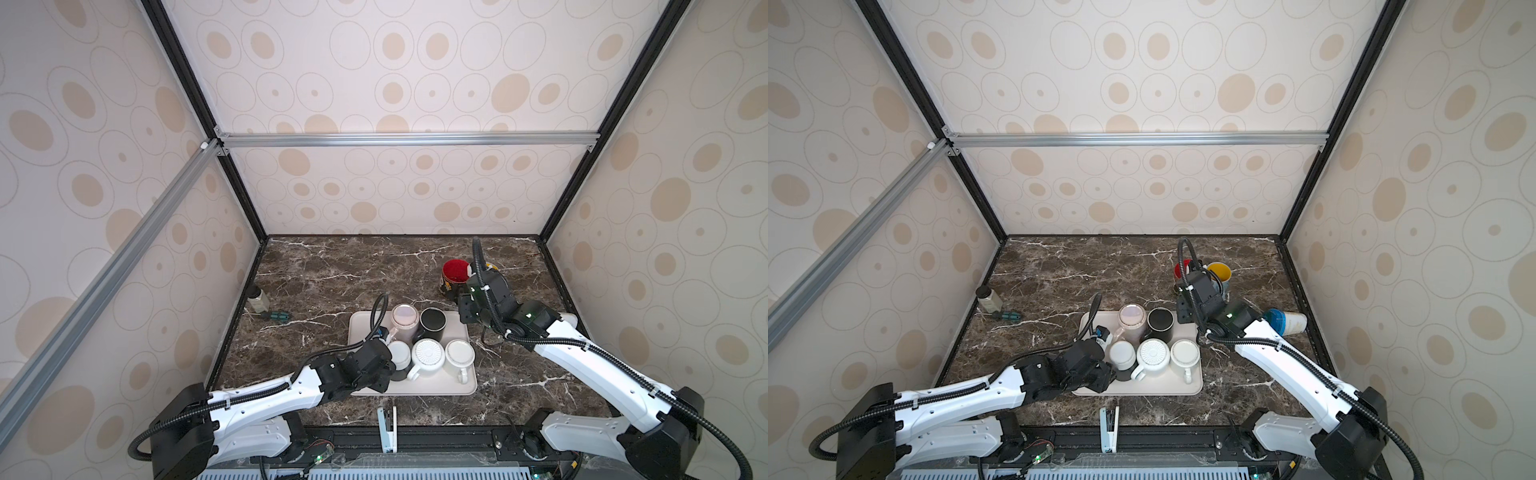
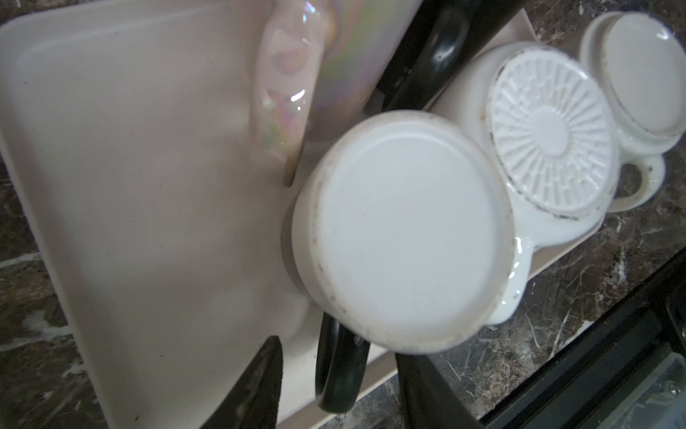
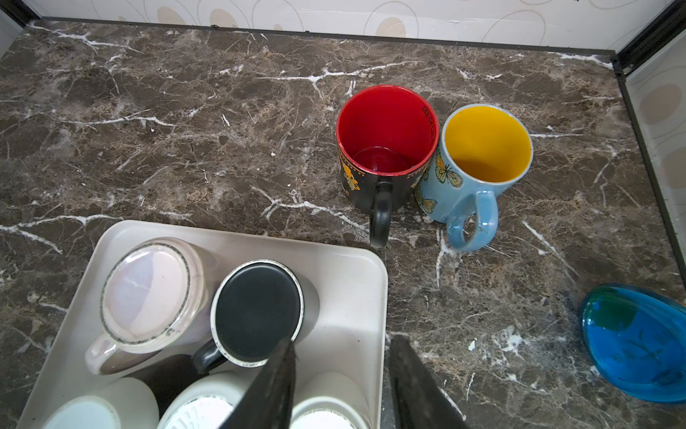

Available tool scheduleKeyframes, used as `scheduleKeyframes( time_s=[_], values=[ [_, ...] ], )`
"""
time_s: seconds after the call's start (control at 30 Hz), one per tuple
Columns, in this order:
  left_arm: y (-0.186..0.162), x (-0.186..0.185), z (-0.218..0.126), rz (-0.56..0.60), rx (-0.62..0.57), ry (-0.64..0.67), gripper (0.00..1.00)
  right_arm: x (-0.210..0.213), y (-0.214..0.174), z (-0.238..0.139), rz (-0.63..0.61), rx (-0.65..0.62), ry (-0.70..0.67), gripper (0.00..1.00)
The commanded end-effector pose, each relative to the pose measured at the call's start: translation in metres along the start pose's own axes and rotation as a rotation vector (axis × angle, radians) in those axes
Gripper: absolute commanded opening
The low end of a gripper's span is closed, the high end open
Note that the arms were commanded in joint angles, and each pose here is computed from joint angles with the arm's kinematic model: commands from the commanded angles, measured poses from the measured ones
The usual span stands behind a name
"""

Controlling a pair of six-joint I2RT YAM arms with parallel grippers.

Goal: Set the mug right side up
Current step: 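Raise the right gripper away while lowering left gripper onto the upside-down white-bottomed mug, then grasp the upside-down white-bottomed black mug with the left gripper and lift it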

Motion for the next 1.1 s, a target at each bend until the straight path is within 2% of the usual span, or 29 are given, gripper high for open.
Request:
scheduleKeyframes(
  time_s=[0.0, 0.27, 0.6, 0.93, 1.07],
  values=[
    [0.002, -0.002, 0.005, -0.009, -0.022, 0.013, 0.49, -0.003, -0.003, -0.004, 0.008, -0.009, -0.005, 0.44],
    [0.0, -0.001, 0.014, 0.009, -0.004, 0.039, 0.46, -0.003, -0.006, -0.002, 0.01, 0.0, -0.007, 0.44],
    [-0.003, -0.001, 0.019, 0.012, 0.001, 0.043, 0.35, -0.003, -0.007, -0.003, 0.012, 0.0, -0.003, 0.43],
    [-0.006, 0.0, 0.024, 0.006, 0.006, 0.045, 0.32, -0.002, -0.01, -0.002, 0.018, 0.005, 0.01, 0.43],
    [-0.005, 0.0, 0.024, 0.006, 0.002, 0.049, 0.27, -0.001, -0.011, -0.001, 0.023, 0.009, 0.016, 0.42]
  ],
)
Point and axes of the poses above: each gripper's point midway between its finger pads, its own z axis out along the fingers, its own x axis along the line the jaws close on, y = z × x, the point moved 8 cm from there along -z, back along the fingers, and after that the axes turned 12 degrees about z, right-handed, at the moved point
